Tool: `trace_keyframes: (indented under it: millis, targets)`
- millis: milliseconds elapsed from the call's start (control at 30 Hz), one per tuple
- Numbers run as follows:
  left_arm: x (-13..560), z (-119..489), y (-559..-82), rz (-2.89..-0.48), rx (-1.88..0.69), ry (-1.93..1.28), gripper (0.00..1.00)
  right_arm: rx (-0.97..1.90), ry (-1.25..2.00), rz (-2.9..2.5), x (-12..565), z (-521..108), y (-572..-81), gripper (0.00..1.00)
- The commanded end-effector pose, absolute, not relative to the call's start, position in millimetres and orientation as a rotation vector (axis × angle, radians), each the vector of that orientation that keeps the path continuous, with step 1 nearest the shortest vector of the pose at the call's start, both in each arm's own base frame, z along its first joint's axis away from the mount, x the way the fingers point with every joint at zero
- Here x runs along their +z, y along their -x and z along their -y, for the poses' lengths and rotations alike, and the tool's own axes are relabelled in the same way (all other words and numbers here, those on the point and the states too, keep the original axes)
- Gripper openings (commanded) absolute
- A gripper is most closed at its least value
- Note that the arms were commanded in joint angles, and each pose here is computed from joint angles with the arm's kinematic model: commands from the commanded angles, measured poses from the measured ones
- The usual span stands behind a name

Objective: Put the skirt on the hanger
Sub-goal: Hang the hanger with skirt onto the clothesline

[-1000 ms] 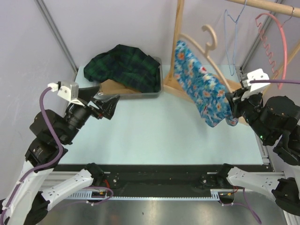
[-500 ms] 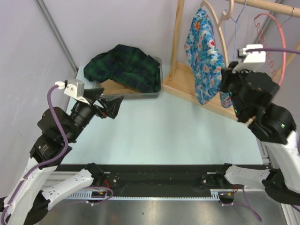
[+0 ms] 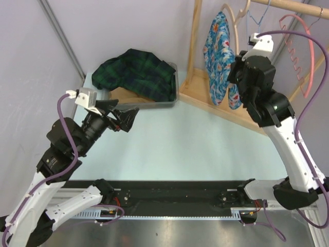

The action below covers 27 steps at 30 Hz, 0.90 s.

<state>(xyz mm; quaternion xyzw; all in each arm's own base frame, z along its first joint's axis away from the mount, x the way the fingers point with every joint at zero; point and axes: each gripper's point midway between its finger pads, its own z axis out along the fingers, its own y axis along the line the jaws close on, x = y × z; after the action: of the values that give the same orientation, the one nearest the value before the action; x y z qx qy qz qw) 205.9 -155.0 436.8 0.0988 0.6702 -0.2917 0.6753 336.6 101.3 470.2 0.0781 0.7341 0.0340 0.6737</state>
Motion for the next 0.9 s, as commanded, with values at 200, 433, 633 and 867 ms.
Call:
trace_keyframes:
  millis: [200,433,633,867]
  targets:
    - [435.7,167.5,-208.1,-1.502,-0.734,-0.202,0.99,0.382,-0.178,-1.558,513.7,-108.5,-405.9,0.00]
    - [425.9,171.3,-210.7,-1.520,-0.738,-0.205,1.00,0.435,-0.105,-1.565,521.0,-112.5,-428.1,0.00]
    - [424.7,175.3,-213.9,-1.524,-0.740,-0.212,1.00,0.462,-0.139,-1.591,515.4,-101.7,-449.4,0.00]
    - [420.0,178.3,-216.2,-1.542,-0.740,-0.215,1.00,0.504,-0.188,-1.672,487.4,-87.1,-468.5,0.00]
